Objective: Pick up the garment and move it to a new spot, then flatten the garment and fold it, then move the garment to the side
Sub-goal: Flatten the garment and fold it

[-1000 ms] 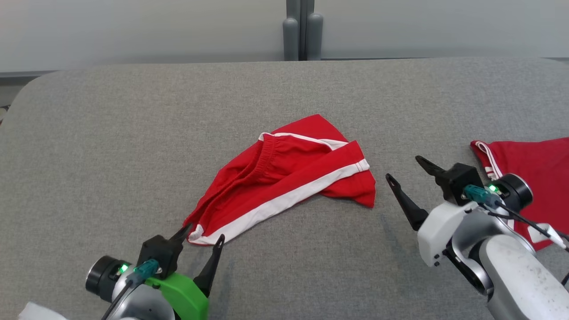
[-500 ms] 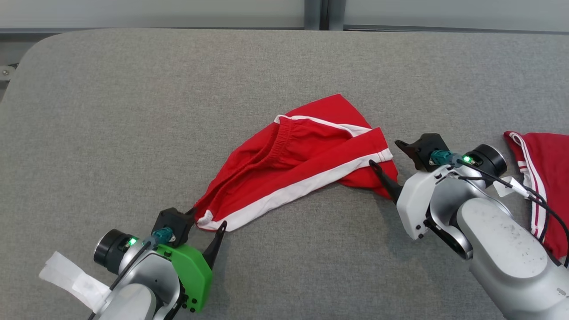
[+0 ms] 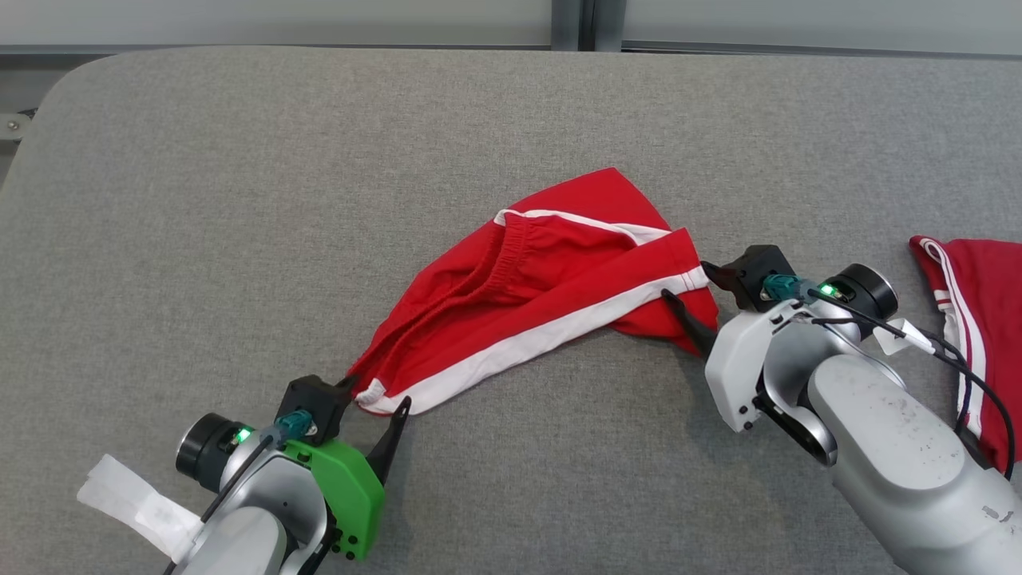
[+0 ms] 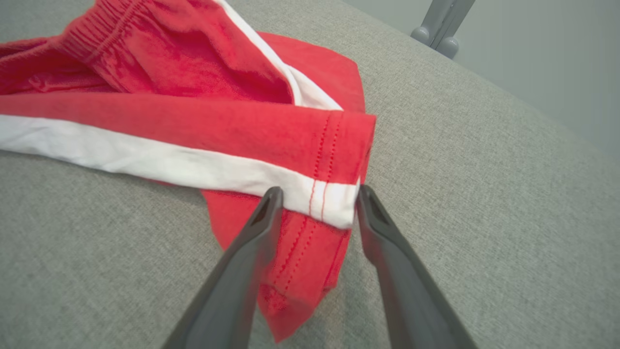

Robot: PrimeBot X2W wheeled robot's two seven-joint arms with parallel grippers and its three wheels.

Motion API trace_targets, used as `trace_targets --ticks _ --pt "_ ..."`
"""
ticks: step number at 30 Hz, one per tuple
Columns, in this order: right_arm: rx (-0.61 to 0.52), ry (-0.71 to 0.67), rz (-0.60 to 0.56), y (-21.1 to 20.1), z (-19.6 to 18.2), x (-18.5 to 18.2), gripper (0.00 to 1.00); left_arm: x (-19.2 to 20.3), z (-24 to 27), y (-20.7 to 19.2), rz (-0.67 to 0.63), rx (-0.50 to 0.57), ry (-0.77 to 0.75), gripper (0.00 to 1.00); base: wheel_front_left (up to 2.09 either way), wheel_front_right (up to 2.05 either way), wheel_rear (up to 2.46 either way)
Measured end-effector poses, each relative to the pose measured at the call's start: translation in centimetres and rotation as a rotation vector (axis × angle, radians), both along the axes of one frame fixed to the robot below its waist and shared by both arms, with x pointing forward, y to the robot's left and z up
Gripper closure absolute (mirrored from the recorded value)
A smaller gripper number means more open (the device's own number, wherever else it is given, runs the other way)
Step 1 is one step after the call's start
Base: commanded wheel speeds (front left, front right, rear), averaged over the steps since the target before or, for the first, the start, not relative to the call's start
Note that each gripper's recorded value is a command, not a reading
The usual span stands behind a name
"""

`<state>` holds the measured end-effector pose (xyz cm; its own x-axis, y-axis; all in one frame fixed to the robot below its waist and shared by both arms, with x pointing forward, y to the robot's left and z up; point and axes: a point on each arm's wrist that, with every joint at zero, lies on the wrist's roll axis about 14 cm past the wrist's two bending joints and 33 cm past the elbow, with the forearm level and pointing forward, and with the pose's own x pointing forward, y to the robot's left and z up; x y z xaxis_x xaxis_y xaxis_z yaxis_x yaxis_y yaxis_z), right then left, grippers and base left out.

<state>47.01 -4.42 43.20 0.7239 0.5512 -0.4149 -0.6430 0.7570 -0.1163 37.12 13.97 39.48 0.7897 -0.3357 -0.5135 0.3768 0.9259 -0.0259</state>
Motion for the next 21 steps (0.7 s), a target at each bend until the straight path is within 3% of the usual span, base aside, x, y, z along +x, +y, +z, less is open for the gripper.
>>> trace_targets --ticks 4,17,21 --pt "0.002 0.003 0.004 0.09 -0.11 -0.08 0.30 -0.11 0.14 -0.43 -0.011 -0.006 0.000 0.00 0.00 0.00 0.00" --pt "0.010 0.007 0.013 0.53 -0.18 -0.04 0.31 -0.29 -0.12 -0.36 -0.010 -0.011 0.029 0.01 0.00 0.00 0.00" --pt "0.011 0.008 0.008 0.39 -0.19 0.15 0.27 -0.35 -0.21 -0.60 -0.013 -0.022 0.035 0.33 0.00 0.00 0.00"
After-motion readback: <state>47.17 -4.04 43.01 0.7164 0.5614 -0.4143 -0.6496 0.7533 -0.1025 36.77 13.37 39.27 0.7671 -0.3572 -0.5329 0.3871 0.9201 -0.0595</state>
